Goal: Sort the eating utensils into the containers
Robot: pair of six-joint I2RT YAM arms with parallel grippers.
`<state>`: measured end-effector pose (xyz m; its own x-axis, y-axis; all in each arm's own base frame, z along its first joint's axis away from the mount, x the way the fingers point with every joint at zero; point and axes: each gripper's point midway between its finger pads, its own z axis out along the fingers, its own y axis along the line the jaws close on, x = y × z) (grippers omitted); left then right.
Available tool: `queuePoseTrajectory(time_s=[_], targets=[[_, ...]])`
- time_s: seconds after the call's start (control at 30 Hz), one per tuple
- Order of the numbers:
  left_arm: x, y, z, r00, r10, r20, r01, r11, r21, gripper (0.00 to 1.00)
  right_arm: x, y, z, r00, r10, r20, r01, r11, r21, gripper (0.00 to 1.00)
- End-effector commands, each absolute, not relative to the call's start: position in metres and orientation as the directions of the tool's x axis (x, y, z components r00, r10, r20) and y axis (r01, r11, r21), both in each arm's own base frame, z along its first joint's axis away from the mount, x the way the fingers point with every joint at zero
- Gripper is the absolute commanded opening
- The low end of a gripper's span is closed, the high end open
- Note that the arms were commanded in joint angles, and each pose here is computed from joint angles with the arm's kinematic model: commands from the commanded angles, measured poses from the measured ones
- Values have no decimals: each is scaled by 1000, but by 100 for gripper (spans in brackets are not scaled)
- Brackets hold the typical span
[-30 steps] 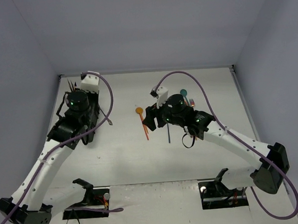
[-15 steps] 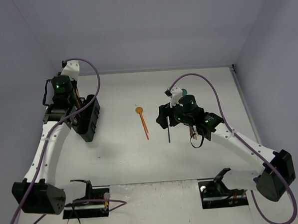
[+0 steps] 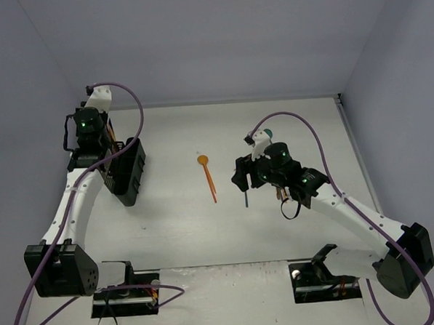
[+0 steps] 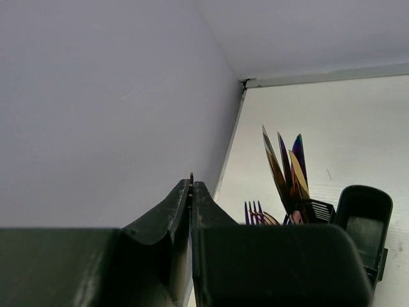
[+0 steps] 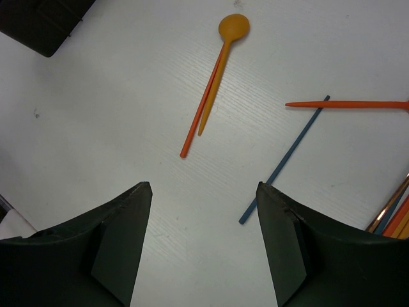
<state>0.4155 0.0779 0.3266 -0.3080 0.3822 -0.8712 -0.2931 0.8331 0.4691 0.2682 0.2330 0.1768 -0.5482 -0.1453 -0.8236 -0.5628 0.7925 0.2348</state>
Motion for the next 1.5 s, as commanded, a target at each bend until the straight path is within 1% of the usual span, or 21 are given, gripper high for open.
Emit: queuePoseTrajectory(time_s=[0.0,0.13,0.3,0.33,0.37,0.47,0.5,0.57,0.67,0.8,0.87,0.97,1.03,1.1,1.2,1.27,1.33,1.47], targets=[[418,87,335,-226,356,-907,-376,827,418,0,278,230,190,-503,-114,-857,-556,801,220,64],[415,92,328,-202,357,-912,-417,811,410,0,279,228,187,-509,-114,-853,-547,808,218,64],[416,88,311,-212,365,-907,-383,823,420,0,279,224,184,-513,-111,-851,-537,816,217,64],[416,88,308,-214,357,-909,-382,826,414,1,278,223,183,-515,-109,-850,-534,817,218,64],[414,88,305,-216,347,-913,-385,829,406,6,278,223,183,-516,-107,-850,-530,819,219,64],[407,88,301,-205,311,-928,-399,839,370,25,284,212,181,-516,-88,-852,-478,855,201,64],[405,88,298,-204,294,-934,-406,843,353,29,285,208,179,-523,-80,-849,-454,869,198,64],[398,88,300,-185,267,-946,-420,849,321,42,291,197,175,-530,-62,-846,-389,904,178,64],[388,85,307,-153,216,-964,-428,865,262,56,301,165,160,-568,-38,-822,-231,966,116,62],[369,83,327,-118,104,-988,-457,877,147,72,308,145,145,-614,7,-789,-121,987,102,57],[357,77,319,-192,32,-981,-436,893,114,77,315,133,136,-635,36,-772,-71,992,105,53],[344,58,322,-228,-64,-972,-366,930,25,83,323,127,122,-673,57,-737,-36,993,110,48],[338,38,315,-258,-122,-958,-284,958,-46,85,330,119,115,-689,73,-722,-6,994,106,45],[332,7,297,-308,-189,-932,-154,977,-147,85,339,113,109,-700,78,-709,16,995,94,42],[319,-28,273,-379,-256,-889,-21,963,-268,85,350,105,97,-723,85,-686,45,996,75,37],[307,-46,243,-457,-265,-849,42,947,-318,85,358,104,91,-733,82,-675,50,997,66,35],[299,-50,228,-482,-261,-837,56,944,-326,85,363,102,87,-738,84,-670,55,996,65,35],[288,-51,220,-478,-260,-839,56,944,-324,85,377,106,71,-764,75,-640,49,997,58,34]])
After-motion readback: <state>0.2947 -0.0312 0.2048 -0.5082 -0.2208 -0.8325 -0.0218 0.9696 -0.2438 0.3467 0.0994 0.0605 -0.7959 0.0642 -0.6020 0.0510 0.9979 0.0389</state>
